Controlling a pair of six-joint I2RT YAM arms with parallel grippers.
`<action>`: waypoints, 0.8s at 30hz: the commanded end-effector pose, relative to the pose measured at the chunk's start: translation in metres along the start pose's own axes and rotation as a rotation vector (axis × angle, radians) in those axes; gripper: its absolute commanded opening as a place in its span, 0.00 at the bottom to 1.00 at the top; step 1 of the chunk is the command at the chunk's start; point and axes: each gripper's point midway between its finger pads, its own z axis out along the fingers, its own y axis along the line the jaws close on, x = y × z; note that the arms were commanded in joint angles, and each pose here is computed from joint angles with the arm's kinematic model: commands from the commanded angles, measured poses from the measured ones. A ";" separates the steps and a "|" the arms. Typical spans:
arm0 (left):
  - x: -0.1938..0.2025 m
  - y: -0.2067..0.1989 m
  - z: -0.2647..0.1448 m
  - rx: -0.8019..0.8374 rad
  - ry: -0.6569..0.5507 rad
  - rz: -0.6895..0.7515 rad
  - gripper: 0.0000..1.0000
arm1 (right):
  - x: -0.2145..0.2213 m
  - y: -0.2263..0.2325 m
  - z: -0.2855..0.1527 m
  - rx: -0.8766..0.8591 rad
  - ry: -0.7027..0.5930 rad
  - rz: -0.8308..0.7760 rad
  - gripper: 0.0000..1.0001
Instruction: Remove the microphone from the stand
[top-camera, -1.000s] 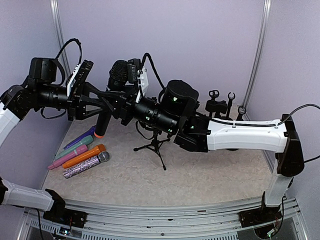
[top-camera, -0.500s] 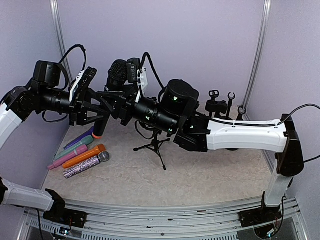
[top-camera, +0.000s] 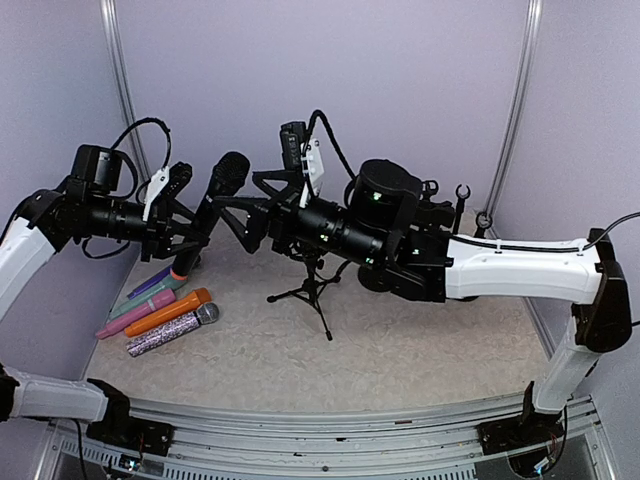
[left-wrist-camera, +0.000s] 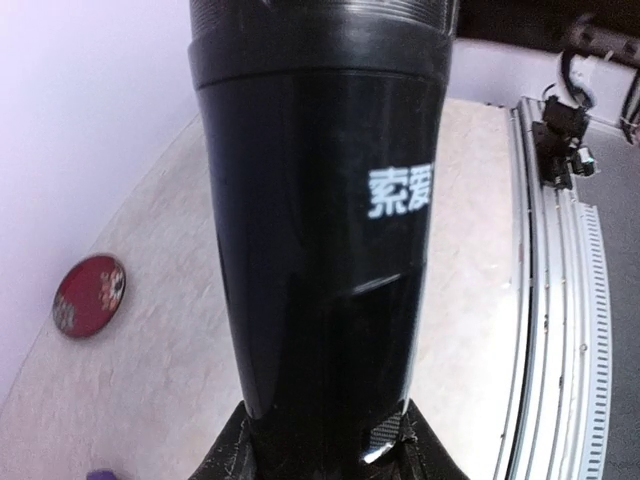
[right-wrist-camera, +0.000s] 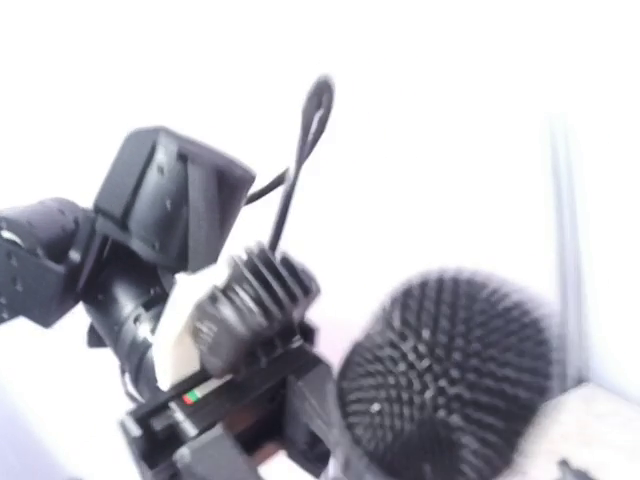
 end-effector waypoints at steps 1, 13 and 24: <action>0.051 0.018 -0.009 -0.093 0.115 -0.033 0.02 | -0.062 -0.012 -0.041 0.092 -0.105 -0.028 1.00; 0.210 -0.001 0.012 -0.115 0.464 -0.059 0.07 | -0.066 -0.062 -0.115 0.341 -0.086 -0.050 0.99; 0.316 0.019 0.014 -0.284 0.751 -0.020 0.00 | -0.014 -0.105 -0.146 0.476 0.032 0.030 0.88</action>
